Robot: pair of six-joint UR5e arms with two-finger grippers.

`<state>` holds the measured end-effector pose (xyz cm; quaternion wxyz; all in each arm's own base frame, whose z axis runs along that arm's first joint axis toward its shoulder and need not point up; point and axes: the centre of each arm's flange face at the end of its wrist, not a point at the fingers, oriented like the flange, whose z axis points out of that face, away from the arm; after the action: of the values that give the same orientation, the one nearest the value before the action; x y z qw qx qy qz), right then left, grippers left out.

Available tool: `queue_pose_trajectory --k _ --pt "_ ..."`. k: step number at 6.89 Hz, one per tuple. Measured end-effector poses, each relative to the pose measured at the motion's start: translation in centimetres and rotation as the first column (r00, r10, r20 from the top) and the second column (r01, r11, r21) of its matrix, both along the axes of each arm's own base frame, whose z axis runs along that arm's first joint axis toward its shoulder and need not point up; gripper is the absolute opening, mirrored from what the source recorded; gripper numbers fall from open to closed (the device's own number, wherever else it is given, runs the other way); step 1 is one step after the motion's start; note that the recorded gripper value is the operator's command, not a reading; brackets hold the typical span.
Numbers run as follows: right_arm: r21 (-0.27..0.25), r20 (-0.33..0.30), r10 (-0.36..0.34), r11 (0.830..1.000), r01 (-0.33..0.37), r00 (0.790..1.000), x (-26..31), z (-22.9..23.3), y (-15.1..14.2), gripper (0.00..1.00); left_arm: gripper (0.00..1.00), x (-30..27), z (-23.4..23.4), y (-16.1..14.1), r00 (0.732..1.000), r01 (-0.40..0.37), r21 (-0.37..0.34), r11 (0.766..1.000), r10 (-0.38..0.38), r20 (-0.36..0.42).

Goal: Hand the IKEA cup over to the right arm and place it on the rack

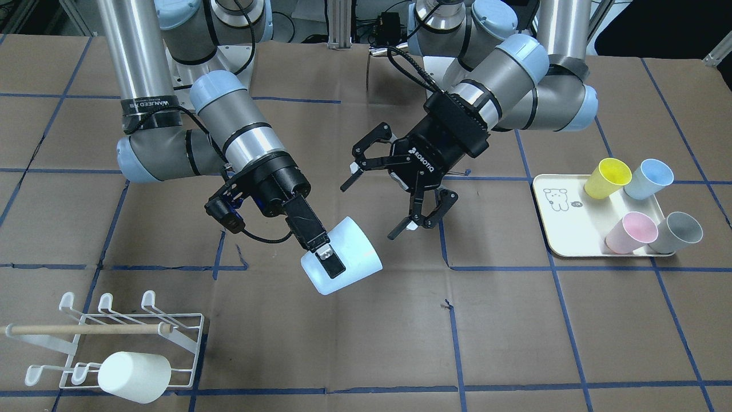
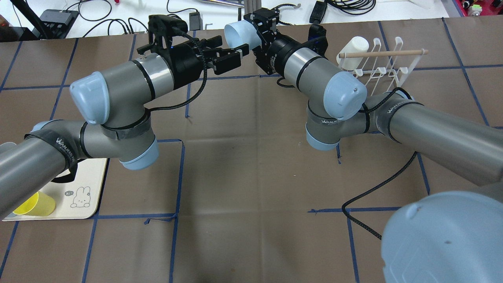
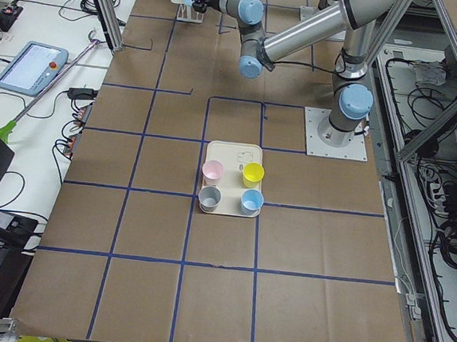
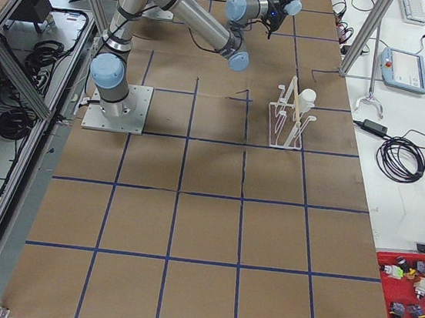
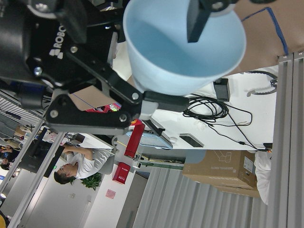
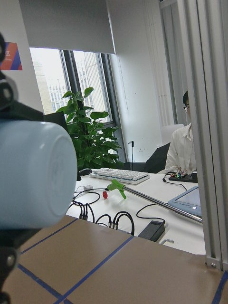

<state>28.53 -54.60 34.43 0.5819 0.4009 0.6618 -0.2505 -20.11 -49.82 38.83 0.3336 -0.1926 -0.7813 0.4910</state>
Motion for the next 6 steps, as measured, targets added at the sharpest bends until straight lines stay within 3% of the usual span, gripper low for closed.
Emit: queue_pose_trajectory --k 2,3,4,5,6 --pt "-0.009 -0.012 -0.004 1.000 0.004 1.000 -0.5 0.0 -0.3 0.32 0.98 4.7 0.9 2.0 0.999 -0.010 0.024 1.000 0.011 -0.053" --pt "-0.042 -0.058 -0.011 0.999 0.008 0.998 -1.4 -0.1 -0.8 0.30 0.97 6.3 1.6 2.5 0.997 -0.021 0.041 0.999 0.024 -0.071" --pt "-0.118 -0.171 -0.021 0.993 0.000 0.985 -3.0 -0.1 -1.6 0.27 0.97 7.3 2.6 2.7 0.996 -0.042 0.081 0.996 0.048 -0.076" --pt "-0.221 -0.337 -0.042 0.975 -0.035 0.941 -5.0 -0.1 -2.4 0.25 0.97 8.2 3.7 2.4 0.992 -0.109 0.151 0.982 0.117 -0.045" --pt "-0.309 -0.501 -0.080 0.947 -0.092 0.862 -6.9 -0.2 -3.1 0.25 0.97 9.3 4.7 1.7 0.974 -0.226 0.235 0.945 0.224 0.038"
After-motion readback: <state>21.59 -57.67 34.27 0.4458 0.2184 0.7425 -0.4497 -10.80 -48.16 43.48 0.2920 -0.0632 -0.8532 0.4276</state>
